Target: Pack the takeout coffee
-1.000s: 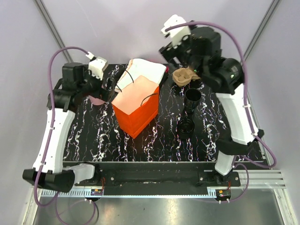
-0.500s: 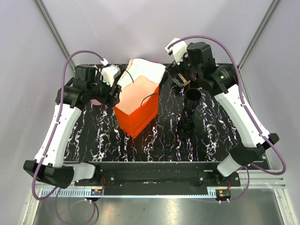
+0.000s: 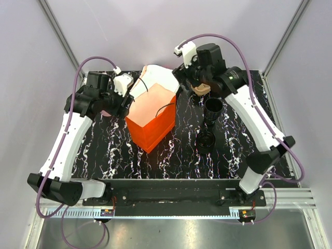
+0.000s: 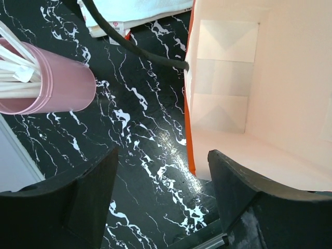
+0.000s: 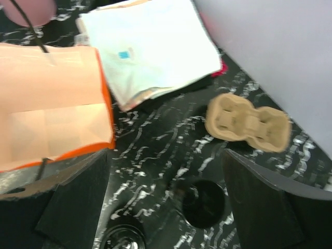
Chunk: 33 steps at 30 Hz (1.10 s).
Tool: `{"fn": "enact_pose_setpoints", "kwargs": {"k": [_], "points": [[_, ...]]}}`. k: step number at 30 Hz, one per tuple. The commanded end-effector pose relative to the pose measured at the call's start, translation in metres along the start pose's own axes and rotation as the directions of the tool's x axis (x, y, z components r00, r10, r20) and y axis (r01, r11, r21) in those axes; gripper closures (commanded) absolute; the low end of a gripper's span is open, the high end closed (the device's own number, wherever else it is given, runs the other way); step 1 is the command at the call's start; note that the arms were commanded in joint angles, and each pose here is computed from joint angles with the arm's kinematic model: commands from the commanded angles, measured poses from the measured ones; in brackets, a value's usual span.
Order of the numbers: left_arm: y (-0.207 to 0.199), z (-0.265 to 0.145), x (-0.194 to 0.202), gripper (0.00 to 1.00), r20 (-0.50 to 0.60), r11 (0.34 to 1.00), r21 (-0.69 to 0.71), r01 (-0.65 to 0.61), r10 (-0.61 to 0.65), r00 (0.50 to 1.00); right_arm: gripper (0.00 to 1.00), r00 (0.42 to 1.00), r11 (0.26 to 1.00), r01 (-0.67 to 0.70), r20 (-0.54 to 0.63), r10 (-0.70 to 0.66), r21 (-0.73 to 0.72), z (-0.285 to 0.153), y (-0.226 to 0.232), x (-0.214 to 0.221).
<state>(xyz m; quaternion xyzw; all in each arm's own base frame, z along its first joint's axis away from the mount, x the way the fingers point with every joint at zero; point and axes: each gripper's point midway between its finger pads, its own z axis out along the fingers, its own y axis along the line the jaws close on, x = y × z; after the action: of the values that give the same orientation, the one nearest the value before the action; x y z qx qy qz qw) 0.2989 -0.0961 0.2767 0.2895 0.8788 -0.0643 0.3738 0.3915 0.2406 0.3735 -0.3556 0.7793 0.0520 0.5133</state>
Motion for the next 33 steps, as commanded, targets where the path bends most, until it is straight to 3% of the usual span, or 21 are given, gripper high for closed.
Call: {"fn": "enact_pose_setpoints", "kwargs": {"k": [1, 8, 14, 24, 28, 33], "points": [[0.008, -0.006, -0.012, 0.27, 0.028, 0.999, -0.041, -0.023, 0.024, 0.999, 0.09, 0.996, 0.984, -0.075, 0.034, 0.081, -0.161, 0.014, 0.029, -0.014], [0.006, -0.005, -0.006, 0.26, 0.012, 0.999, -0.031, -0.019, 0.02, 1.0, 0.09, 0.993, 0.94, -0.119, -0.014, 0.12, -0.319, 0.034, 0.062, -0.007], [0.004, -0.005, -0.005, 0.26, 0.012, 1.0, -0.024, -0.02, 0.021, 1.0, 0.15, 0.988, 0.916, -0.149, -0.081, 0.128, -0.372, 0.053, 0.077, 0.009], [-0.006, -0.006, -0.004, 0.25, 0.017, 0.999, 0.025, -0.024, 0.024, 1.0, 0.39, 0.98, 0.926, -0.161, -0.167, 0.108, -0.343, 0.081, 0.079, 0.037], [-0.011, -0.008, -0.008, 0.25, 0.034, 0.999, 0.048, -0.022, 0.02, 0.999, 0.59, 0.98, 0.924, -0.157, -0.173, 0.102, -0.348, 0.082, 0.082, 0.039], [-0.015, -0.007, -0.009, 0.24, 0.033, 0.997, 0.07, -0.021, 0.019, 0.999, 0.75, 0.98, 0.929, -0.156, -0.17, 0.103, -0.334, 0.081, 0.08, 0.037]]}}
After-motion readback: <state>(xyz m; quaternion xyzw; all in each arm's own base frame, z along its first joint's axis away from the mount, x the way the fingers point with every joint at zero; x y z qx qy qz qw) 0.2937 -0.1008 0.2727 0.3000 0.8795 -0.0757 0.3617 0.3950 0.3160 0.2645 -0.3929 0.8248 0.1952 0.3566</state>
